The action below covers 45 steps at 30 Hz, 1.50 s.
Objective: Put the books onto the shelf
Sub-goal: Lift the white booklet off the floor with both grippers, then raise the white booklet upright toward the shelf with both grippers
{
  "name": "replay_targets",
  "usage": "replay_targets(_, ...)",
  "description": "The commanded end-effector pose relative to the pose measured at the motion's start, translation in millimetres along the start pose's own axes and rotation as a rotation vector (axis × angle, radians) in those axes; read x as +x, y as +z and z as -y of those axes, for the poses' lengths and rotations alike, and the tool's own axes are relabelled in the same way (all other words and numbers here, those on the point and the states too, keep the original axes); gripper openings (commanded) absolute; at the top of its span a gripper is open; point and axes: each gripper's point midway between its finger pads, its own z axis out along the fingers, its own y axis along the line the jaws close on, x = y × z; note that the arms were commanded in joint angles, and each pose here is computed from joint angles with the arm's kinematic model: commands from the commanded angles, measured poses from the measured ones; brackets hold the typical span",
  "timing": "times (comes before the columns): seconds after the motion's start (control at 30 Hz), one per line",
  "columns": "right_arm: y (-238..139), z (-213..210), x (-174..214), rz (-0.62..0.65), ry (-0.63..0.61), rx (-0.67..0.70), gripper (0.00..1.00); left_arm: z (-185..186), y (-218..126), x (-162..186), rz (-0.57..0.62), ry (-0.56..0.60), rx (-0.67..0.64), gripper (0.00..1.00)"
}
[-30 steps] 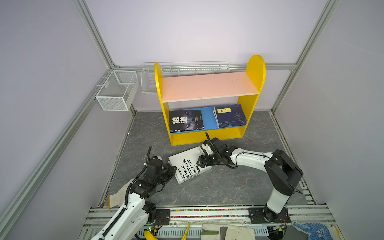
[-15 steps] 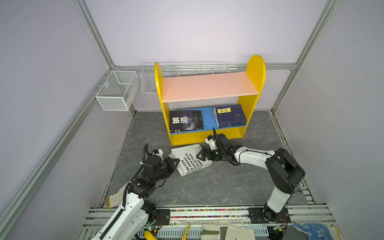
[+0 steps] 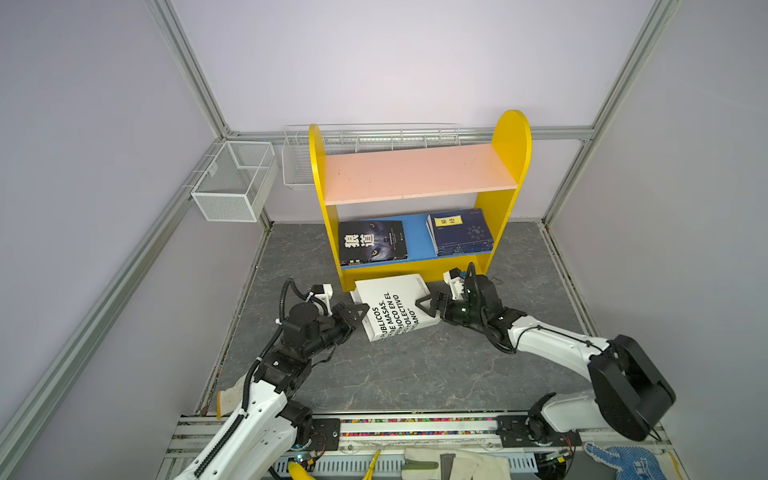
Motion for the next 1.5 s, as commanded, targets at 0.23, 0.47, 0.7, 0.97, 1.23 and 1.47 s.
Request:
replay_targets(0.23,-56.3,43.9,-12.3,0.152,0.098,0.169,0.89,35.8,1.1,-12.5,0.037,0.005,0.126,0.0)
replay_targets(0.47,-80.0,22.4,-12.2,0.165,0.102,0.076,0.89,74.9,-2.8,-21.4,0.041,0.034,0.216,0.0)
replay_targets(0.7,-141.1,-69.6,-37.5,0.338,-0.013,-0.243,0.89,140.4,-18.5,-31.7,0.04,0.081,0.37,0.0)
replay_targets(0.97,-173.3,-144.4,-49.5,0.359,-0.172,-0.494,0.89,199.2,-27.7,-37.2,0.006,0.156,0.515,0.0)
replay_targets(1.23,-179.7,-173.2,-64.7,0.377,-0.267,-0.54,0.89,226.1,-30.0,-31.7,-0.062,0.212,0.583,0.0)
replay_targets(1.47,-184.4,-190.5,-74.4,0.384,-0.327,-0.547,0.92,233.3,-30.8,-26.2,-0.104,0.252,0.591,0.0)
